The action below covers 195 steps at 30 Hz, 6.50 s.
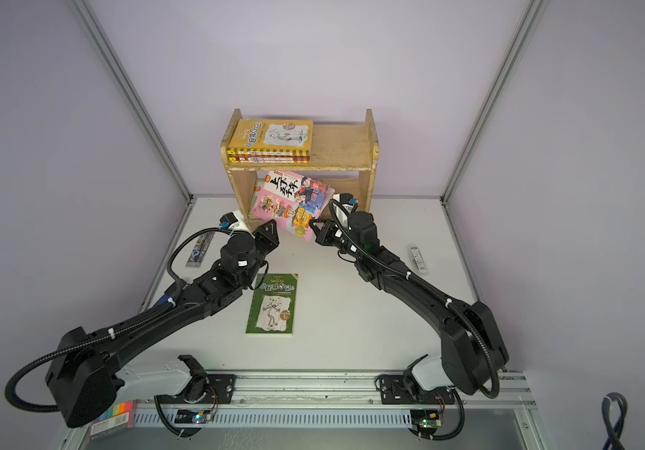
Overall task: Stacking books/files
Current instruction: Place the book on the bookshelf, then move the book to the bookshelf.
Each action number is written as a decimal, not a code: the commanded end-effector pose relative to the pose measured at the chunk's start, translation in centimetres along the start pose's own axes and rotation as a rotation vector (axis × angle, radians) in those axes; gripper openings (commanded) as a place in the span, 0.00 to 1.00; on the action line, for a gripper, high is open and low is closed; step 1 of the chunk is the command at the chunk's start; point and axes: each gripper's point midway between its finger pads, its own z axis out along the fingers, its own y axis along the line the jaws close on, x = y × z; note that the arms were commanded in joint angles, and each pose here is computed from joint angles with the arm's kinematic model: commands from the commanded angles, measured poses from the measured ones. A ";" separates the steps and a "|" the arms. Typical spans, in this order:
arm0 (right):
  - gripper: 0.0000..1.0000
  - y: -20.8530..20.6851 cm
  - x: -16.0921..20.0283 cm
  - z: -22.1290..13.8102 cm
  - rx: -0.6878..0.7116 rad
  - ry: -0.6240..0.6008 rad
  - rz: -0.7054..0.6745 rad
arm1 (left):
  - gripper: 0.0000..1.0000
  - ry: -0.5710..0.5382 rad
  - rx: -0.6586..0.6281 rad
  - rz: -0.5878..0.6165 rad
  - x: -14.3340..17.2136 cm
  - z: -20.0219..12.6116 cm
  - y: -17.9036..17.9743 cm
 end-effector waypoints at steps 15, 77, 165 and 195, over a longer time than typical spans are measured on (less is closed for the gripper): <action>0.05 -2.0 -1.0 2.5 0.061 0.051 -0.031 | 0.47 0.040 -0.272 0.230 -4.4 -6.9 7.2; 0.86 -0.2 1.7 4.0 0.352 0.363 -0.996 | 0.80 0.136 -0.299 0.208 -3.7 -9.0 12.4; 0.61 -7.3 -4.9 -2.8 0.558 0.205 -0.601 | 0.81 0.190 -0.318 0.149 -2.2 -8.3 14.5; 0.03 -13.2 -8.4 2.8 0.884 0.151 -0.580 | 0.83 0.176 -0.330 0.155 -2.5 -9.3 15.1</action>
